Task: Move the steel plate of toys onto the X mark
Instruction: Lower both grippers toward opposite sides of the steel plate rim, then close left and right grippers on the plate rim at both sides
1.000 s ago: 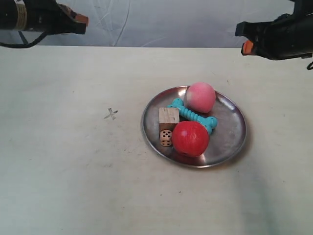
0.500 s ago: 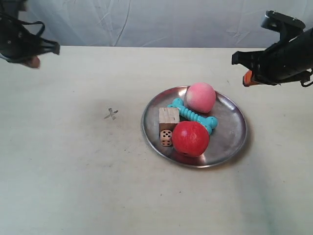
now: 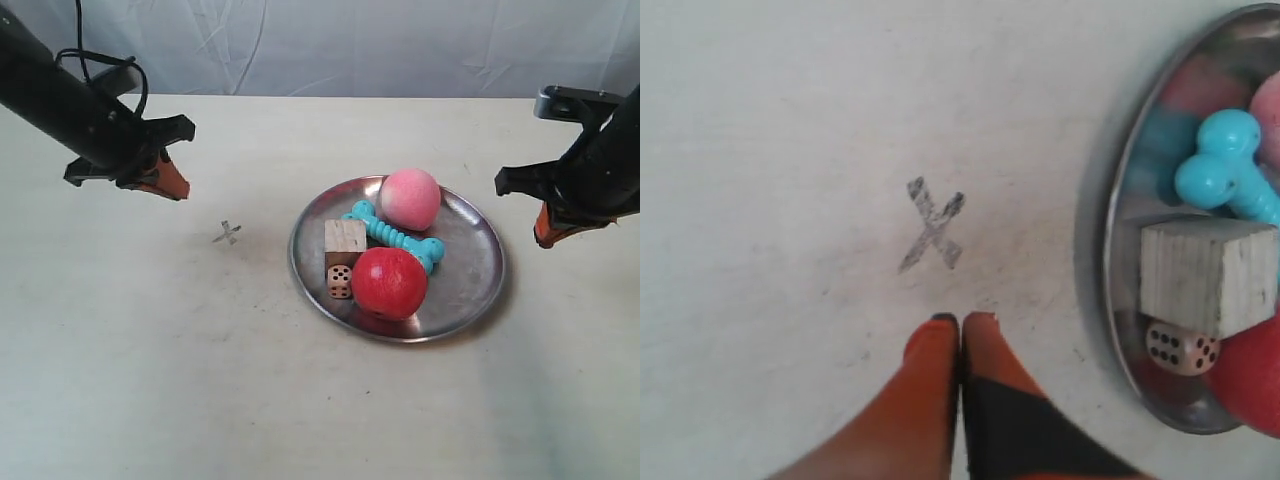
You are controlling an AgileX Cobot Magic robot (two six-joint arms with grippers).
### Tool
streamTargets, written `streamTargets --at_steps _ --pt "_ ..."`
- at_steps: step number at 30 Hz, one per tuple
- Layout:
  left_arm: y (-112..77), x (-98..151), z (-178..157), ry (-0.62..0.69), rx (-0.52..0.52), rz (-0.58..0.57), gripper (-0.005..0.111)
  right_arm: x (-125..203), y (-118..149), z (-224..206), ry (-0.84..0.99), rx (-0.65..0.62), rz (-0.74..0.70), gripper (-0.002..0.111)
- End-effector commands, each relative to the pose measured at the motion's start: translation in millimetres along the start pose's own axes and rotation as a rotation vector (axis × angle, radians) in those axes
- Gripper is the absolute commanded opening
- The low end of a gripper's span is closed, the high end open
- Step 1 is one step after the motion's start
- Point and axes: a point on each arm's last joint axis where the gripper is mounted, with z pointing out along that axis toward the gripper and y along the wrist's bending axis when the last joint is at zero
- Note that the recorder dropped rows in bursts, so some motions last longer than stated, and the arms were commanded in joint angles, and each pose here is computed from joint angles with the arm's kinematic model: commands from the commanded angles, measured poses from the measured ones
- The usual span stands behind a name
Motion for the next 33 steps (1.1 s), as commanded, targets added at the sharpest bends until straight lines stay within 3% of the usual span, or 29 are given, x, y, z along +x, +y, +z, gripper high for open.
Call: streamTargets --at_steps 1,4,8,11,23,33 --pt "-2.1 0 19 0.016 0.097 0.008 0.017 -4 -4 13 0.009 0.012 0.008 -0.001" --pt "-5.3 4 31 0.057 0.116 0.019 0.034 -4 -7 27 0.041 0.016 -0.007 0.006" --pt "-13.8 10 48 0.098 0.129 0.065 0.049 -4 -8 41 0.068 0.006 -0.038 0.035" --pt "-21.7 13 58 0.117 0.129 0.093 0.051 -7 -8 42 0.043 0.009 -0.037 0.056" --pt "-43.8 14 86 0.083 0.084 0.165 0.051 -12 -16 64 0.025 -0.021 0.054 0.054" --pt "-35.8 16 107 0.118 0.09 0.119 0.051 -14 -21 78 0.026 -0.043 0.074 0.054"
